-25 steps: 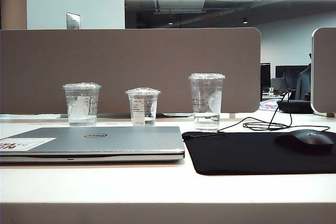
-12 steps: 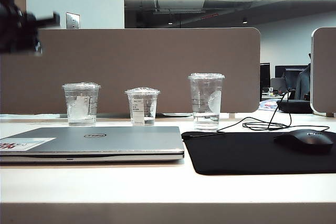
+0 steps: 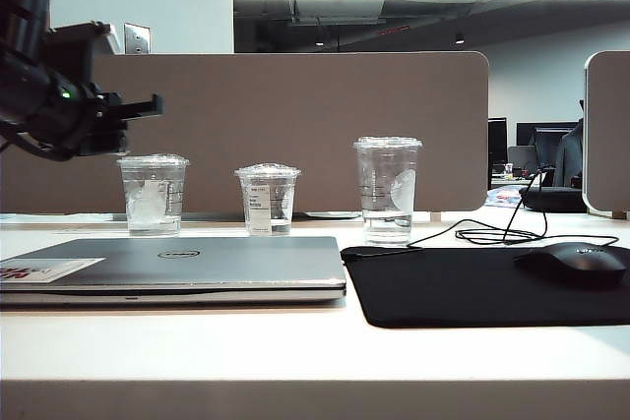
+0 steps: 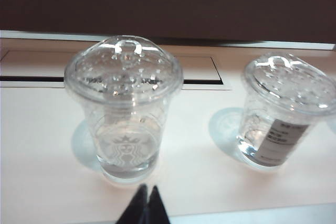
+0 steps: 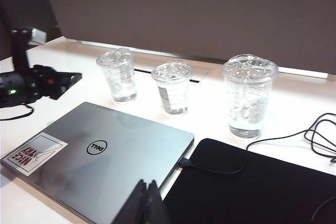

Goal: Pick up the coffee cup on the left and place it on the left side of the laptop.

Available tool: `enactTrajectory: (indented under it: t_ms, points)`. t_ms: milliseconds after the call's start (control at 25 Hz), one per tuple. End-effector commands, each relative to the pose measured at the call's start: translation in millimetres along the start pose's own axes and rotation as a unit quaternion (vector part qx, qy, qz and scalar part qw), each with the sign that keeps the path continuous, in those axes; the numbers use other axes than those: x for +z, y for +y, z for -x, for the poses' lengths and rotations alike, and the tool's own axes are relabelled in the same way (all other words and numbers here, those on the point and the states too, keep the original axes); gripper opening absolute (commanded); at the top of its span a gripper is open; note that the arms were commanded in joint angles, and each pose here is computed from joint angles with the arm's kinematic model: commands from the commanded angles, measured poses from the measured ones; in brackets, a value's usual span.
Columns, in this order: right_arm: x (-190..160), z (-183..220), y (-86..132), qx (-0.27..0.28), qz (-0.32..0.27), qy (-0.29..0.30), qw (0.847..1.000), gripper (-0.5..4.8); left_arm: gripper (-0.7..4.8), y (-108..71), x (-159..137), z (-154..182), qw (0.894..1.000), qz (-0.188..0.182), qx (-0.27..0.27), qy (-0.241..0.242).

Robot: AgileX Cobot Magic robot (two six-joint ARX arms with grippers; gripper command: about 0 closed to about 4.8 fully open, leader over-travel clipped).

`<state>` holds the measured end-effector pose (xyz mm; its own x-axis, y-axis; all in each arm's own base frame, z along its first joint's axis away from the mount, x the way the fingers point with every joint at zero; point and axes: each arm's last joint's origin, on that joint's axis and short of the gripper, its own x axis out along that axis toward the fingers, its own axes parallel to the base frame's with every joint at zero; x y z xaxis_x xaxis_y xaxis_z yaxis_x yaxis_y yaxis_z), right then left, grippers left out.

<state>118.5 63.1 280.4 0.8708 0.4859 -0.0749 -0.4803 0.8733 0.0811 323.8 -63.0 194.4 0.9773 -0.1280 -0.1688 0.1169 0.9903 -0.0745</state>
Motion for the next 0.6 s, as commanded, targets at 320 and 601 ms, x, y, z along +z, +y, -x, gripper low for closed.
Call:
enactTrajectory:
  t_ms: [320,601]
  points:
    - [4,-1,1,0.021,-0.001,-0.009,1.000,-0.05,4.79,-0.9,-13,-55,0.998,0.055,0.030,0.008]
    - [4,-1,2,0.025,-0.001,-0.008,1.000,-0.04,4.79,2.0,-31,-75,0.997,0.056,0.057,-0.015]
